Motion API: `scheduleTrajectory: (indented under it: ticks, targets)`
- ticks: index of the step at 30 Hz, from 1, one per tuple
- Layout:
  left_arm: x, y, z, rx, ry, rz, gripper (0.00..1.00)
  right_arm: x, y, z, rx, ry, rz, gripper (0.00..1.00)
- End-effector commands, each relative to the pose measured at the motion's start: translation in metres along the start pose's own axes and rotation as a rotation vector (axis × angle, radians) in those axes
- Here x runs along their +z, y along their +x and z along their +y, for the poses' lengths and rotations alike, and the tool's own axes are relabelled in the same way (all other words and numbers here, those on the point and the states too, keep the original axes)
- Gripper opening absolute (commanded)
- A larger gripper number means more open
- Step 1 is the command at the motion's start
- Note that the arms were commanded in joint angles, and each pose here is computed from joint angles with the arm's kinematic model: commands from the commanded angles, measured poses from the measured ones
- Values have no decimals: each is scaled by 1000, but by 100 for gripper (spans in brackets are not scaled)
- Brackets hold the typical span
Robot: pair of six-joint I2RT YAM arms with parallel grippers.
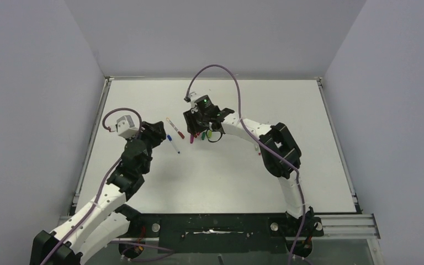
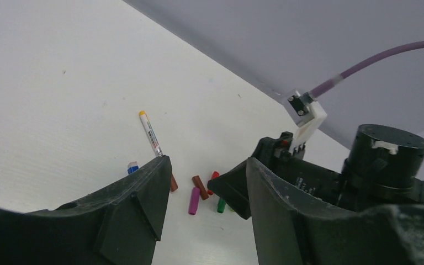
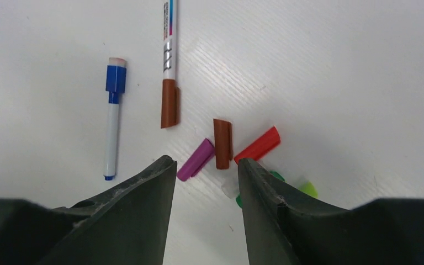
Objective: Open the pen caps
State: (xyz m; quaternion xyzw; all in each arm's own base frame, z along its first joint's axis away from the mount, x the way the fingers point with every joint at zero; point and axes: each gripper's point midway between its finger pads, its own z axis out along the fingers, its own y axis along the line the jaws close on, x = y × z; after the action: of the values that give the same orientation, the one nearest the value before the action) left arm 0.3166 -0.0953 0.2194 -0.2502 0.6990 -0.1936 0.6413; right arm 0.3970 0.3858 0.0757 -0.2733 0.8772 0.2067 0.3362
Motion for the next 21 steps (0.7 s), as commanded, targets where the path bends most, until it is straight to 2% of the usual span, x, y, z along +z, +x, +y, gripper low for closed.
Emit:
scheduleTrajectory:
  ticks: [1,12,21]
  targets:
    - [-8,-24,-12,-66,34,-91,51,11,-37,21,-77,-38,-93,45]
    - [-35,-43,-27,-106,107,-143,51,44,-27,30,-152,-44,-59,44]
    - [-39,-46,-30,-102,115,-151,51,60,-22,33,-175,-47,-42,44]
